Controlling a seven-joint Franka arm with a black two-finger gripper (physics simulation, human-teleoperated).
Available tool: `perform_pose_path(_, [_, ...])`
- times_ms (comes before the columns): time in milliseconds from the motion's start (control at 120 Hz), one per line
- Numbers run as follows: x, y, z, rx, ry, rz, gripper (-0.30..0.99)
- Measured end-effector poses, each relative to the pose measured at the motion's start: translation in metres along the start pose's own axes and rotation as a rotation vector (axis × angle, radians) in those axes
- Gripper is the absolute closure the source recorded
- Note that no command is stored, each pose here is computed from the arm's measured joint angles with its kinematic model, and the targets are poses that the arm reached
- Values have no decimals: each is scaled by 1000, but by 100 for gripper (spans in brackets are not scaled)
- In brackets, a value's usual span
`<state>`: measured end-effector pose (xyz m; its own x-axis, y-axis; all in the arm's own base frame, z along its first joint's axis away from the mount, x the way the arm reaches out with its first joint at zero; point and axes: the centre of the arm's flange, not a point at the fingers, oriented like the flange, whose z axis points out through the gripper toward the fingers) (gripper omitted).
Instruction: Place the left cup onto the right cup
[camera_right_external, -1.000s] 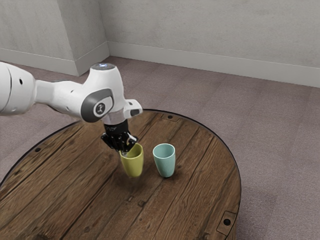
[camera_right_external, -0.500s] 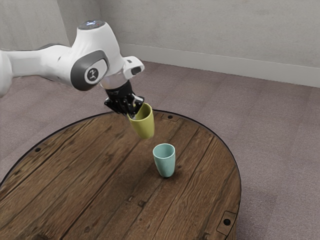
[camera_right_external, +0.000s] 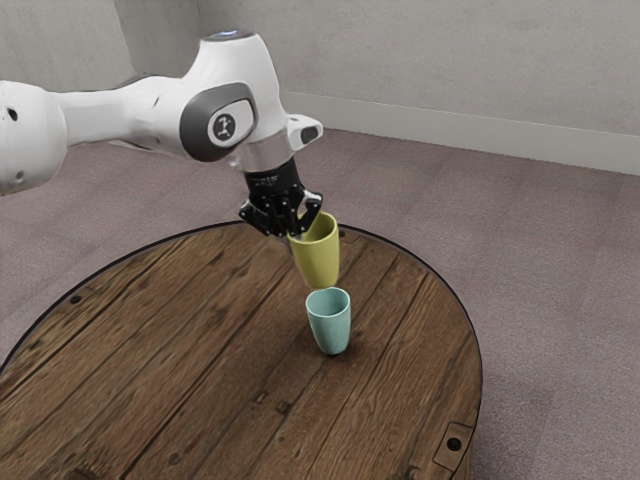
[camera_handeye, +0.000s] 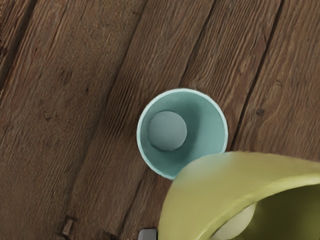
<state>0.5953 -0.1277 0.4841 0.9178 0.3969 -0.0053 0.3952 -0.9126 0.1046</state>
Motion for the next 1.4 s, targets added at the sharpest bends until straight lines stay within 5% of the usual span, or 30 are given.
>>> perform_pose_path(467, [14,-9,46,57,-77,-97,78])
perform_pose_path(1400, [48,-1,64,41,-62,-100,78])
